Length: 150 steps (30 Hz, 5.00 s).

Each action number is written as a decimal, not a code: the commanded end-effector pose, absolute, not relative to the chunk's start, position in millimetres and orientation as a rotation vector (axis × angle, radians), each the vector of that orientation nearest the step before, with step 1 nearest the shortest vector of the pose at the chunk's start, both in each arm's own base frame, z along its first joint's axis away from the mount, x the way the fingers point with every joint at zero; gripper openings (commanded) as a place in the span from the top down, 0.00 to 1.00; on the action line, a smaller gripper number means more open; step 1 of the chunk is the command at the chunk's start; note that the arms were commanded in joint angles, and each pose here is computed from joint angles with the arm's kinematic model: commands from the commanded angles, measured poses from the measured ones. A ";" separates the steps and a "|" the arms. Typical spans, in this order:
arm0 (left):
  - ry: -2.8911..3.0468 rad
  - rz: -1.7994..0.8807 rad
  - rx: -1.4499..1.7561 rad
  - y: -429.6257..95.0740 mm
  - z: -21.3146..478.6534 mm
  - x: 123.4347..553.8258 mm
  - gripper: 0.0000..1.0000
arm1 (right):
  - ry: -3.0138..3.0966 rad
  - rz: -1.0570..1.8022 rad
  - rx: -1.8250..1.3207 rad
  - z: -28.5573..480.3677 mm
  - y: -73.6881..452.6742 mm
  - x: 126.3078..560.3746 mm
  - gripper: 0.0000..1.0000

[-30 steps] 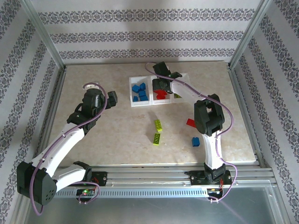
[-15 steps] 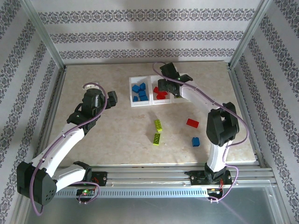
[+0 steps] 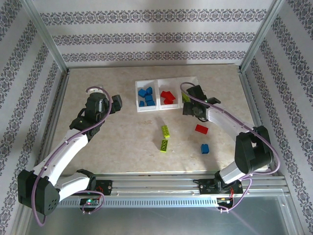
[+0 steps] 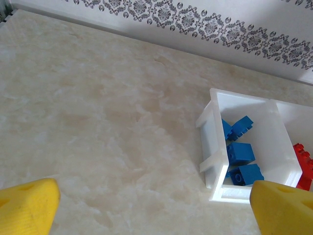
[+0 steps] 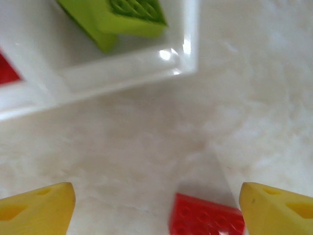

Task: Sort the legos into containers by color
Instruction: Pick up the lego from the middle-right of the table, then place the lego in the container, then pick up the lego from the center of the table.

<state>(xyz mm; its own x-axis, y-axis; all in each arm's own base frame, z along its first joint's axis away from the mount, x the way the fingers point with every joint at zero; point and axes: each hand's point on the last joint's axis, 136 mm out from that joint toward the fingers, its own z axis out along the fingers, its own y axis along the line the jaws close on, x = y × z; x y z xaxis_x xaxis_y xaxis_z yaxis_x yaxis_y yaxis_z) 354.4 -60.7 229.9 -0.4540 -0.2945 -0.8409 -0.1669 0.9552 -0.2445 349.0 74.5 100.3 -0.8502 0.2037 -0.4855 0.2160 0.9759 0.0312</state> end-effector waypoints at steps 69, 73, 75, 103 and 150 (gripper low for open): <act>2.130 -0.234 -0.339 -68.6 195.4 350.4 0.00 | 2.939 0.117 0.280 16.4 98.5 290.0 0.57; 2.124 -0.232 -0.341 -67.9 197.4 350.7 0.00 | 2.924 0.115 0.242 22.2 109.2 299.1 0.66; 2.124 -0.231 -0.341 -67.9 197.0 351.0 0.00 | 2.910 0.117 0.218 27.0 115.5 305.0 0.69; 2.145 -0.244 -0.323 -70.7 194.8 347.4 0.00 | 2.520 0.070 -0.103 134.7 213.7 470.8 0.73; 2.152 -0.275 -0.338 -74.3 187.7 349.5 0.00 | 2.516 0.079 -0.054 147.8 198.6 397.2 0.44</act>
<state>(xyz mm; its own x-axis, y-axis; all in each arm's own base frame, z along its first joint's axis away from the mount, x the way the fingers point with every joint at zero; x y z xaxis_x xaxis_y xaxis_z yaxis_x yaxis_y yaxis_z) 348.9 -77.4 194.0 -0.5453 -0.3155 -0.7766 -0.1185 0.9462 -0.3012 411.1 207.9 148.5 -0.8103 -0.0484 -0.5840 -0.1016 0.9931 0.0586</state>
